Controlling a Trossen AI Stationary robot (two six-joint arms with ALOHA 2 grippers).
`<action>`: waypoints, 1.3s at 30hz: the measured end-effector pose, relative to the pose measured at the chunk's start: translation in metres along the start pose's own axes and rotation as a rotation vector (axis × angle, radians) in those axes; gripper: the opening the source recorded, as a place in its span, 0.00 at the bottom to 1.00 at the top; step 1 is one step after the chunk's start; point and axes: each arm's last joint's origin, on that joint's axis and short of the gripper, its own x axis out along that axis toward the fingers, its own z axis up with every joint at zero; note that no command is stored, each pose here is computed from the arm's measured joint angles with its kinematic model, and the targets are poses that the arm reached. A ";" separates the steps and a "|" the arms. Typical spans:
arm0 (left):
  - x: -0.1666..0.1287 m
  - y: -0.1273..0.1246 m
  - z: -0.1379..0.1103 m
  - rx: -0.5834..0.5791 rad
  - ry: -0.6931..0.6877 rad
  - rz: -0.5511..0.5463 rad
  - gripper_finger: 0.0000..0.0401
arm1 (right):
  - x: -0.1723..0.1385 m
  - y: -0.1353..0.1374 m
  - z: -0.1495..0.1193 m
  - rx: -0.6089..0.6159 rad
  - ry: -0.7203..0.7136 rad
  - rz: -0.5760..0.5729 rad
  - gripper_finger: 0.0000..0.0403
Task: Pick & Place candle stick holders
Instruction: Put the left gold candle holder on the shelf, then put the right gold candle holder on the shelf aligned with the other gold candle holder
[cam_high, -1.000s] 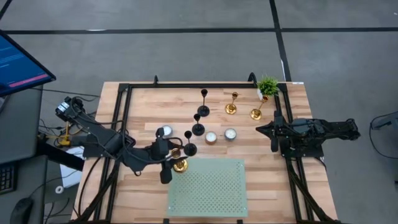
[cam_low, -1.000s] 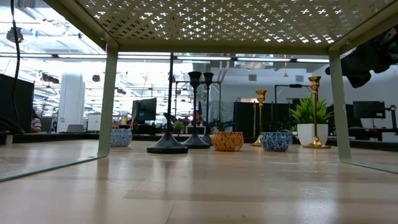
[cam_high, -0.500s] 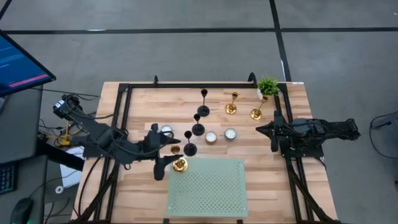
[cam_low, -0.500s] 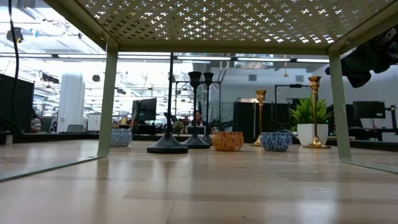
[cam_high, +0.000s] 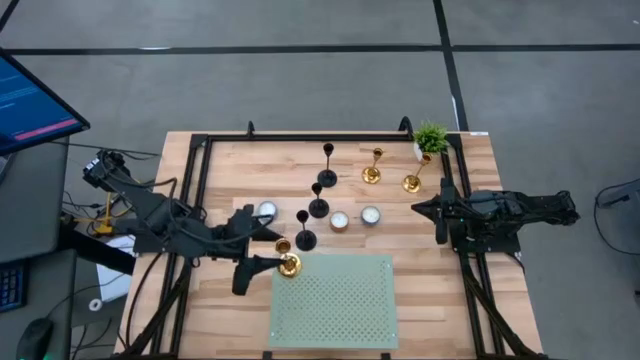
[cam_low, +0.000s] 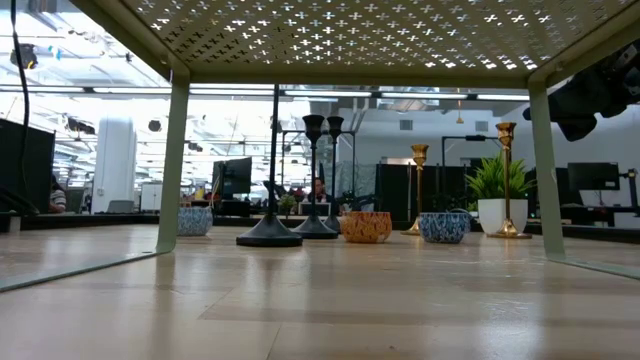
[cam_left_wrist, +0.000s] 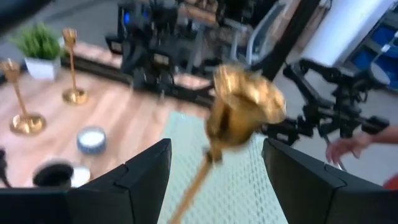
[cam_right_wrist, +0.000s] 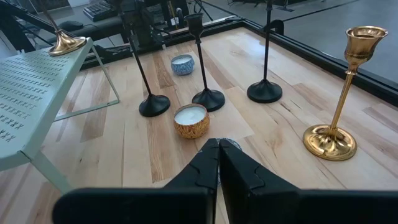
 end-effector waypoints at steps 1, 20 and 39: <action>0.000 0.001 -0.002 -0.006 0.019 0.001 0.64 | 0.000 0.000 0.000 0.000 0.000 0.000 0.01; -0.046 0.033 -0.006 -0.072 0.226 0.010 0.63 | 0.000 0.000 0.000 0.000 0.000 0.000 0.01; -0.056 0.070 0.014 0.261 -0.042 0.578 0.55 | 0.000 0.000 0.000 0.000 0.000 0.000 0.01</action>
